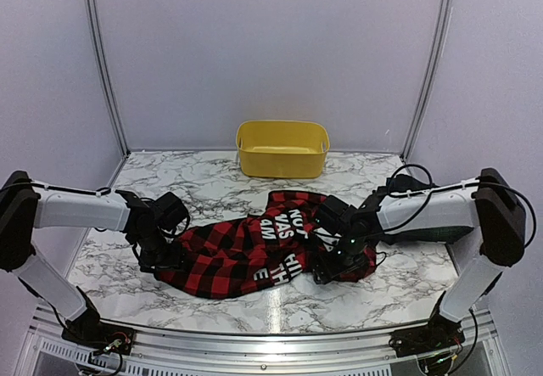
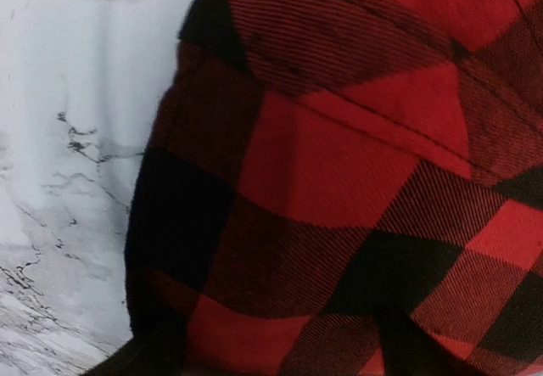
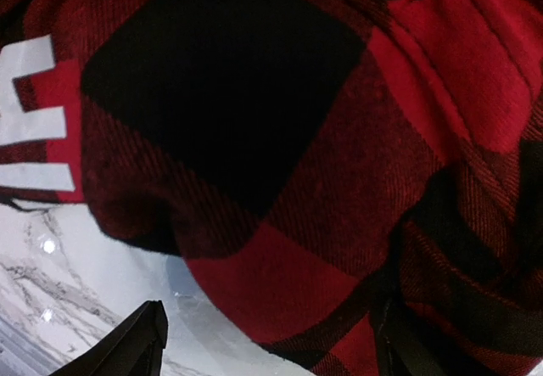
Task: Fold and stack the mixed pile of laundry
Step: Turn over the crumpled shirt at the center of the board.
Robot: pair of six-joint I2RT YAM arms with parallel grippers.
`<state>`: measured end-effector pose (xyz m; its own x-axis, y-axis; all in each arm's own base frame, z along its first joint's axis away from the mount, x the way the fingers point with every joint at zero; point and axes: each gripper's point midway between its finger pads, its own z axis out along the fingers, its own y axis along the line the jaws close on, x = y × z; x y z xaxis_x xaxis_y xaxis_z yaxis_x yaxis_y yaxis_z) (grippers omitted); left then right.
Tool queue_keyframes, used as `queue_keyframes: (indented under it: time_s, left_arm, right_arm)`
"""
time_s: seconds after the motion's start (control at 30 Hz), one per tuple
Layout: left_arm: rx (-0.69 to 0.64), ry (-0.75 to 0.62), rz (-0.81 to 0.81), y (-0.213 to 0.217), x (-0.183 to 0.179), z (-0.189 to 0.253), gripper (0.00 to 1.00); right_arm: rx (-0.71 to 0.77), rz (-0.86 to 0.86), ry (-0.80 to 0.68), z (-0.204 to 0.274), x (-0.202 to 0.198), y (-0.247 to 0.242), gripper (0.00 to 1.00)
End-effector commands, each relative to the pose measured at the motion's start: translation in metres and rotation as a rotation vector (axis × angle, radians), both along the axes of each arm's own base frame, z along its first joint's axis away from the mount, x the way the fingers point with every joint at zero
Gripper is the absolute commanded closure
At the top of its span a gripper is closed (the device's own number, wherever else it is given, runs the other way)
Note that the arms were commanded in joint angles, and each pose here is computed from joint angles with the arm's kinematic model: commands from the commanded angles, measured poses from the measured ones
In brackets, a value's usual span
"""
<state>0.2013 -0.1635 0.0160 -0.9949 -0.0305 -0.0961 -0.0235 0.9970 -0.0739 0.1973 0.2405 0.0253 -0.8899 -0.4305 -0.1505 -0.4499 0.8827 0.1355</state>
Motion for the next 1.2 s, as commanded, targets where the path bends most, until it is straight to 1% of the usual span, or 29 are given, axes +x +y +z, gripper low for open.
queue_keyframes:
  time_s: [0.0, 0.03, 0.07, 0.1, 0.13, 0.17, 0.2, 0.23, 0.3, 0.4, 0.53, 0.63, 0.77, 0.93, 1.0, 1.07, 1.13, 1.17]
  left_arm:
    - [0.037, 0.057, 0.112, 0.015, 0.002, -0.021, 0.42]
    - [0.004, 0.050, 0.129, 0.014, 0.010, -0.019, 0.51]
    - [-0.047, 0.049, 0.151, 0.012, 0.018, -0.015, 0.60]
    - [-0.095, 0.042, 0.175, 0.011, 0.027, -0.009, 0.71]
    - [-0.142, 0.029, 0.202, 0.011, 0.038, -0.002, 0.81]
    - [-0.194, 0.007, 0.207, 0.009, 0.050, 0.009, 0.90]
    - [-0.235, -0.034, 0.199, 0.006, 0.063, 0.025, 0.97]
    - [-0.266, -0.080, 0.186, 0.003, 0.076, 0.042, 1.00]
    - [-0.319, -0.184, 0.165, -0.003, 0.101, 0.084, 1.00]
    - [-0.401, -0.300, 0.155, -0.006, 0.124, 0.138, 1.00]
    - [-0.493, -0.475, 0.170, 0.000, 0.144, 0.214, 1.00]
    - [-0.565, -0.596, 0.174, 0.007, 0.151, 0.272, 1.00]
    - [-0.666, -0.783, 0.141, 0.013, 0.140, 0.361, 1.00]
    - [-0.720, -1.066, 0.093, 0.032, 0.100, 0.468, 1.00]
    - [-0.738, -1.149, 0.086, 0.039, 0.084, 0.499, 1.00]
    - [-0.764, -1.201, 0.075, 0.041, 0.075, 0.524, 1.00]
    - [-0.791, -1.220, 0.080, 0.040, 0.075, 0.540, 1.00]
    - [-0.800, -1.221, 0.086, 0.039, 0.079, 0.544, 1.00]
  right_arm:
    - [-0.203, 0.035, -0.036, -0.024, 0.007, -0.030, 0.20]
    - [-0.215, 0.047, -0.041, -0.025, 0.009, -0.030, 0.25]
    - [-0.222, 0.059, -0.047, -0.025, 0.012, -0.030, 0.34]
    - [-0.223, 0.071, -0.056, -0.023, 0.016, -0.027, 0.47]
    - [-0.214, 0.087, -0.067, -0.018, 0.019, -0.023, 0.67]
    - [-0.184, 0.103, -0.088, -0.008, 0.026, -0.013, 0.79]
    - [-0.150, 0.117, -0.111, 0.005, 0.032, -0.004, 0.89]
    - [-0.113, 0.125, -0.144, 0.020, 0.038, 0.004, 0.98]
    - [-0.049, 0.132, -0.215, 0.057, 0.050, 0.018, 1.00]
    - [-0.005, 0.141, -0.317, 0.109, 0.067, 0.028, 1.00]
    - [0.066, 0.149, -0.417, 0.173, 0.075, 0.035, 1.00]
    - [0.119, 0.175, -0.486, 0.219, 0.072, 0.033, 1.00]
    - [0.322, 0.202, -0.565, 0.297, 0.052, 0.039, 1.00]
    - [0.650, 0.263, -0.633, 0.396, 0.002, 0.043, 1.00]
    - [0.756, 0.281, -0.618, 0.421, -0.015, 0.045, 1.00]
    - [0.835, 0.311, -0.591, 0.438, -0.027, 0.050, 1.00]
    - [0.882, 0.341, -0.584, 0.453, -0.033, 0.056, 1.00]
    - [0.872, 0.324, -0.608, 0.457, -0.025, 0.053, 1.00]
